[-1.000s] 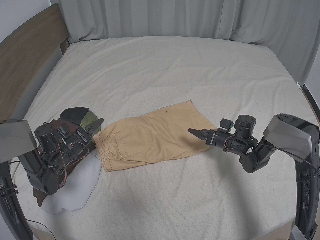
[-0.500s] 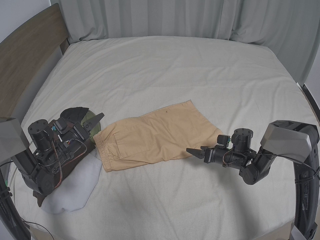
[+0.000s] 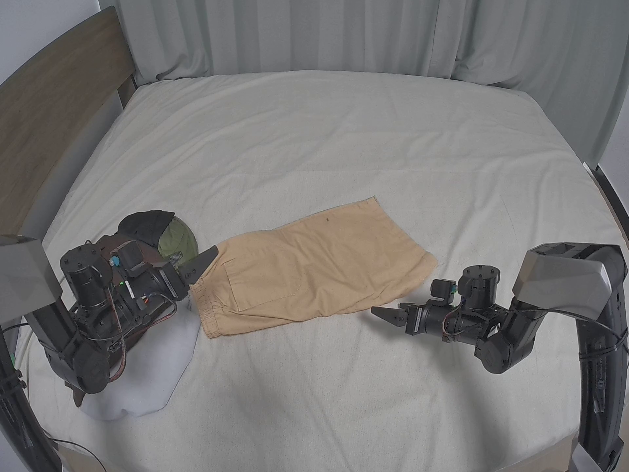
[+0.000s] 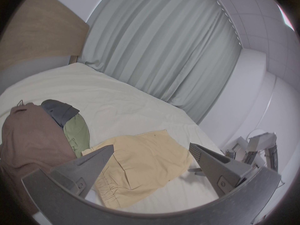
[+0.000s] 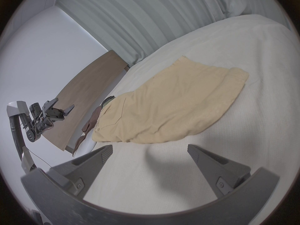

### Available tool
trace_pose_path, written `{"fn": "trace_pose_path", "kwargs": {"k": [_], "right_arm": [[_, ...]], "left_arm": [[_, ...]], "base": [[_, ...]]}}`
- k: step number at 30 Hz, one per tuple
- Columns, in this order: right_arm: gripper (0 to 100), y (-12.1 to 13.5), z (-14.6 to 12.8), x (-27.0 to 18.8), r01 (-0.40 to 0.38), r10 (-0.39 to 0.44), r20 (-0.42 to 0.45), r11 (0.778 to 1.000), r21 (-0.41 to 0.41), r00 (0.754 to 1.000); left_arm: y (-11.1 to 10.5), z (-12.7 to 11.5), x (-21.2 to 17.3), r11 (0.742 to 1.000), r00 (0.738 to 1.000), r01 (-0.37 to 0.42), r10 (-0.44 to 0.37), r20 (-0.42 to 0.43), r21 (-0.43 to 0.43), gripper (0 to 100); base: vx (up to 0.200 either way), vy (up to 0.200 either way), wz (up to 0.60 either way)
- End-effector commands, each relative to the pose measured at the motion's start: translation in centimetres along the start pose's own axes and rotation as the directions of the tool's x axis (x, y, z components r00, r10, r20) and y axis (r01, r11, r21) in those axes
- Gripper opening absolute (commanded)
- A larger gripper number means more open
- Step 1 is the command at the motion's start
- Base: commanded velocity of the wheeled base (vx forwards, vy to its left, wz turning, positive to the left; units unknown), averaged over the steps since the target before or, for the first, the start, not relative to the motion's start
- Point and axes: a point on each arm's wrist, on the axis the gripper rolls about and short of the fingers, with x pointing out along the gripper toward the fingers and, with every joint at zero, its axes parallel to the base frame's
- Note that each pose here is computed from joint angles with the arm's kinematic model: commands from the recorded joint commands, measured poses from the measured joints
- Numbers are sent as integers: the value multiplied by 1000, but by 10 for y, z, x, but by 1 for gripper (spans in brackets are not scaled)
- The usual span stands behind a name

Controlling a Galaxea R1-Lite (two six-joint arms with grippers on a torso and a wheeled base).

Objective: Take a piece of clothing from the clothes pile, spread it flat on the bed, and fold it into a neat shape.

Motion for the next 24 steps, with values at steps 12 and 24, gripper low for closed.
{"fn": "trace_pose_path", "kwargs": {"k": [12, 24], "right_arm": [[100, -19, -20, 27, 61, -62, 35, 998, 7, 998], [100, -3, -8, 58, -3, -8, 115, 995, 95, 993]], "left_arm": [[2, -7, -4, 984, 999, -24, 29, -25, 177, 100], [2, -7, -2, 982, 998, -53, 56, -13, 180, 100]], "base": [[0, 0, 0], [0, 0, 0]]}}
